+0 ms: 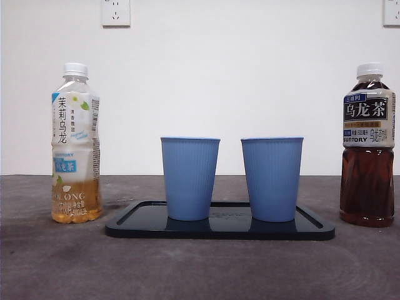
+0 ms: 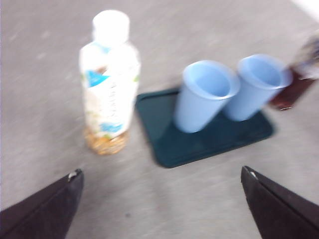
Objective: Pour the drink into the cup
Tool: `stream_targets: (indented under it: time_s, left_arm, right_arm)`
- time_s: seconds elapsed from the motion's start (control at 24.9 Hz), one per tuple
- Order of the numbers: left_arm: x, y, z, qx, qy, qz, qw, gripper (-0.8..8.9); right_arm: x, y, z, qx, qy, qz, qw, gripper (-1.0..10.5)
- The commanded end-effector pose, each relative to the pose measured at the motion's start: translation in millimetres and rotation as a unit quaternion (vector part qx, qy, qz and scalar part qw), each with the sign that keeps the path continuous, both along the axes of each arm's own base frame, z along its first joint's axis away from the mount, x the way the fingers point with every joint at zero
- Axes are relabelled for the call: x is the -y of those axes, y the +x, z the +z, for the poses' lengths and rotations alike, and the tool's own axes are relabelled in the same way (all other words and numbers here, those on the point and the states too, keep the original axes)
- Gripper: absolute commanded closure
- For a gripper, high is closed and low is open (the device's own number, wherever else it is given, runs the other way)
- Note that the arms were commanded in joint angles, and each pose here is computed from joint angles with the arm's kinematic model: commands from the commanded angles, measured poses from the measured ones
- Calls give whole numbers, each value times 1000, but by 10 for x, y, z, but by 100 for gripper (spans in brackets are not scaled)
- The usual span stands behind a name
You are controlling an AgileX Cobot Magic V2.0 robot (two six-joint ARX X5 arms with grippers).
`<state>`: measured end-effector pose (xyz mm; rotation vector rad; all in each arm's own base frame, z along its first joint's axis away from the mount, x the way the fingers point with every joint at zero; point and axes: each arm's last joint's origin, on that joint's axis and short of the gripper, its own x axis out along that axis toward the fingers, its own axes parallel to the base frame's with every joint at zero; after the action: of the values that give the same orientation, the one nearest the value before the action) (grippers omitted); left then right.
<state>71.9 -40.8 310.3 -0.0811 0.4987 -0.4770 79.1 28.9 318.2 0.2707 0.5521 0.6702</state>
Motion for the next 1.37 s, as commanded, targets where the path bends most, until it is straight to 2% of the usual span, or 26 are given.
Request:
stream_targets:
  time_s: [0.04, 0.28, 0.32, 0.4, 0.44, 1.09, 1.21, 1.37]
  left_arm:
    - [-37, -80, 79, 26, -9, -10, 1000, 315]
    - [-62, -124, 68, 30, 0, -14, 999, 334]
    - [-62, -125, 64, 29, 3, -15, 999, 435]
    - [-65, -129, 52, 27, 13, -19, 999, 841]
    - [-65, -130, 49, 25, 13, -18, 999, 772]
    - [-63, -124, 43, 28, 10, -16, 999, 785]
    - [-94, -98, 0, 35, 7, 12, 999, 786]
    - [-168, 4, -224, 96, -12, 85, 992, 786]
  right_arm:
    - [-4, -7, 52, 13, -1, 8, 1000, 492]
    - [-4, -7, 52, 13, -1, 7, 1000, 496]
    - [-4, -8, 51, 12, -1, 7, 1000, 560]
    - [-3, -11, 44, 8, -2, 8, 1000, 895]
    - [-3, -12, 42, 8, -4, 7, 1000, 941]
    - [-2, -11, 44, 9, -3, 6, 1000, 923]
    - [-2, -11, 44, 9, -3, 6, 1000, 923]
    - [-2, -11, 44, 9, -3, 6, 1000, 923]
